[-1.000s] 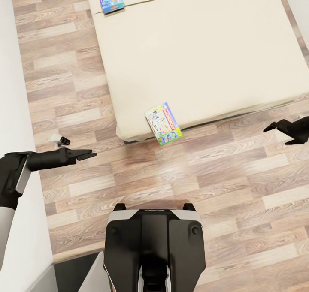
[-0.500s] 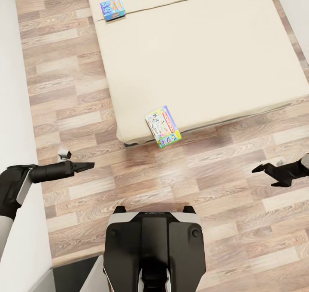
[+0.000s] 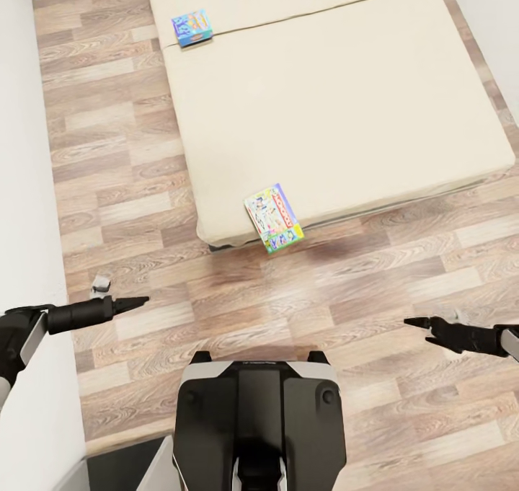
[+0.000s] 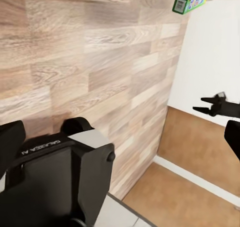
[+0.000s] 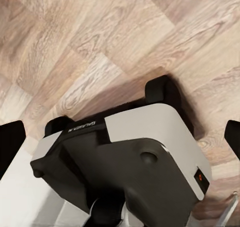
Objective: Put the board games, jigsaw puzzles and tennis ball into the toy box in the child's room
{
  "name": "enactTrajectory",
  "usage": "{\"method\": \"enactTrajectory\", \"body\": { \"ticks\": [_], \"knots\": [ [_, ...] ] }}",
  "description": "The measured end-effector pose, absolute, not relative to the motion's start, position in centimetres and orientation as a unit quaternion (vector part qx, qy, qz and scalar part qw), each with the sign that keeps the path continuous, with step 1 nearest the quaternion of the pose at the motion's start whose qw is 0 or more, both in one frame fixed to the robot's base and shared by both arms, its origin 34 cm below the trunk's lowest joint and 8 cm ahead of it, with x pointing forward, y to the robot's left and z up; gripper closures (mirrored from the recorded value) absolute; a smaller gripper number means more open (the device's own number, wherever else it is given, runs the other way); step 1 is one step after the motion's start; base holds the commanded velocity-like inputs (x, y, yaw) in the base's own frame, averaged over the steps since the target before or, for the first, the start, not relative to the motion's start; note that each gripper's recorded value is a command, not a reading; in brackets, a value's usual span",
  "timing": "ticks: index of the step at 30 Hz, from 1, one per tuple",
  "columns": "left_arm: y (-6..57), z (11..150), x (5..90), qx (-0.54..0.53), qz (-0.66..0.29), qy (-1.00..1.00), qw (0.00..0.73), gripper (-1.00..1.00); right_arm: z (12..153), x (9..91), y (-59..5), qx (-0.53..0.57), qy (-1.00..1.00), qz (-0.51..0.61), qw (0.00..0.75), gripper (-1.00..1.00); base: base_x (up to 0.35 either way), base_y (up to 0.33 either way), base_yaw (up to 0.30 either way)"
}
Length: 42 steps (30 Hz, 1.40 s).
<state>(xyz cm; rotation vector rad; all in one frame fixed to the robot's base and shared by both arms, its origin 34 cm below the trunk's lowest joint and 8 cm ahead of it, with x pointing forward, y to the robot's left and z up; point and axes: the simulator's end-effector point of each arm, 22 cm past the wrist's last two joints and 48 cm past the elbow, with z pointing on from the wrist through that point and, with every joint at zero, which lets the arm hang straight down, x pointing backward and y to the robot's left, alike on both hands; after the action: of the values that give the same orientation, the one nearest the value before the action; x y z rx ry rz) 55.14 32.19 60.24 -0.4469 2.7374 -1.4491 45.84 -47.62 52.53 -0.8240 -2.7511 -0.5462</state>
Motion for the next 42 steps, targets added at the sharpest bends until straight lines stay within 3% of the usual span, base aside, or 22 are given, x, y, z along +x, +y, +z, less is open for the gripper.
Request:
{"method": "enactTrajectory", "body": {
  "ticks": [17, 42],
  "knots": [
    [36.2, 58.4, 47.3, -0.178, -0.422, 0.889, -0.013, -1.00, 54.8, 41.4, -42.9, -0.266, -0.917, -0.293, 0.043, -1.00, 0.000, 0.000, 0.000],
    [36.7, 59.3, 45.6, -0.171, -0.415, 0.893, -0.003, -1.00, 57.6, 42.5, -39.9, -0.264, -0.892, -0.363, -0.058, -1.00, 0.000, 0.000, 0.000]
  ]
}}
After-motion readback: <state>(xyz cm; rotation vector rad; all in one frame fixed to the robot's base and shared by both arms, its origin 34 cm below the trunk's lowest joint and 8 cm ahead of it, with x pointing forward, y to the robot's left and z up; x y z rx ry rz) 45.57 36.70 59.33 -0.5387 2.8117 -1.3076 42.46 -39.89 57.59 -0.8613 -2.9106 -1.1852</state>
